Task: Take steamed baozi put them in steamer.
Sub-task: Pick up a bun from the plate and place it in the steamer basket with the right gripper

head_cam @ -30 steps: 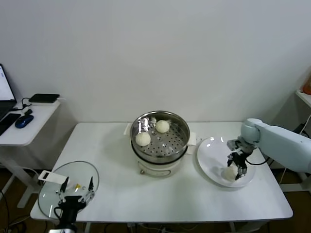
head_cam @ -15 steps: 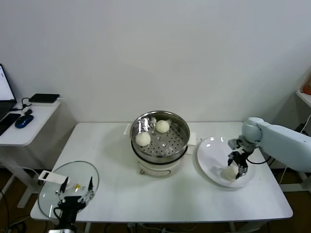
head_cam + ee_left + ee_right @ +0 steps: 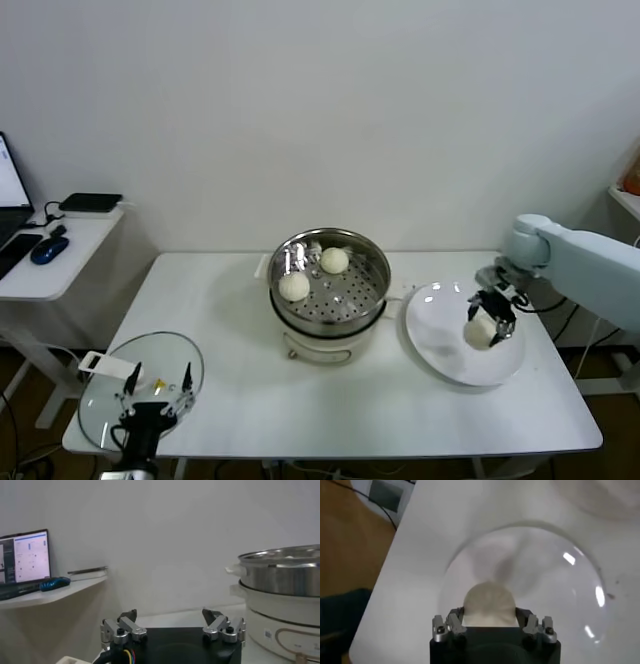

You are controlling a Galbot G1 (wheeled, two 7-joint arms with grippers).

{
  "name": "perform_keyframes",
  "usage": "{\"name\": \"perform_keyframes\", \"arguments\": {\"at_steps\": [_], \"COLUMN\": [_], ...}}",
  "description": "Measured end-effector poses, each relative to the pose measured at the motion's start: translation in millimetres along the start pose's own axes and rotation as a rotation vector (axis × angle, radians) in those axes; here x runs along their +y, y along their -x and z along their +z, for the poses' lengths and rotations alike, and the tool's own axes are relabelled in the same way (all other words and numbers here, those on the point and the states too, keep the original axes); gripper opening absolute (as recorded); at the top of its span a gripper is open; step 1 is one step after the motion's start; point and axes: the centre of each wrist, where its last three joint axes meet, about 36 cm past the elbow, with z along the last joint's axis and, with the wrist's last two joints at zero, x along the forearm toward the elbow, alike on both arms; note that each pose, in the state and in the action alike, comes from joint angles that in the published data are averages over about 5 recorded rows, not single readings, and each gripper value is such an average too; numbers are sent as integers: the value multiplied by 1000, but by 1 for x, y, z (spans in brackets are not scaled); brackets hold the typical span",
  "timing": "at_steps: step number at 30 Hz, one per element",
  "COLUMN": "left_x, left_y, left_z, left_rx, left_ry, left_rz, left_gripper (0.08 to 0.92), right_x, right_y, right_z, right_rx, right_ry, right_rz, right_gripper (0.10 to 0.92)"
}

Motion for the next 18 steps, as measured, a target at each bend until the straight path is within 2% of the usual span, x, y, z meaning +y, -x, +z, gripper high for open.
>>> {"name": "perform_keyframes", "arguments": {"at_steps": [11,18], "left_x": [-3,-3], "left_y": [0,-1], "left_z": [-2,-5], "left_rx": [1,-1], "left_ry": [19,22], "left_rz": [10,10], "left_gripper": [823,823], "right_x": [-28,-45], "right_y": [-103,-142], "right_z": [-72,-125], "right_rx": [121,207], "right_ry": [-407,-654], "right_rz": [137,201], "right_gripper": [695,696]}}
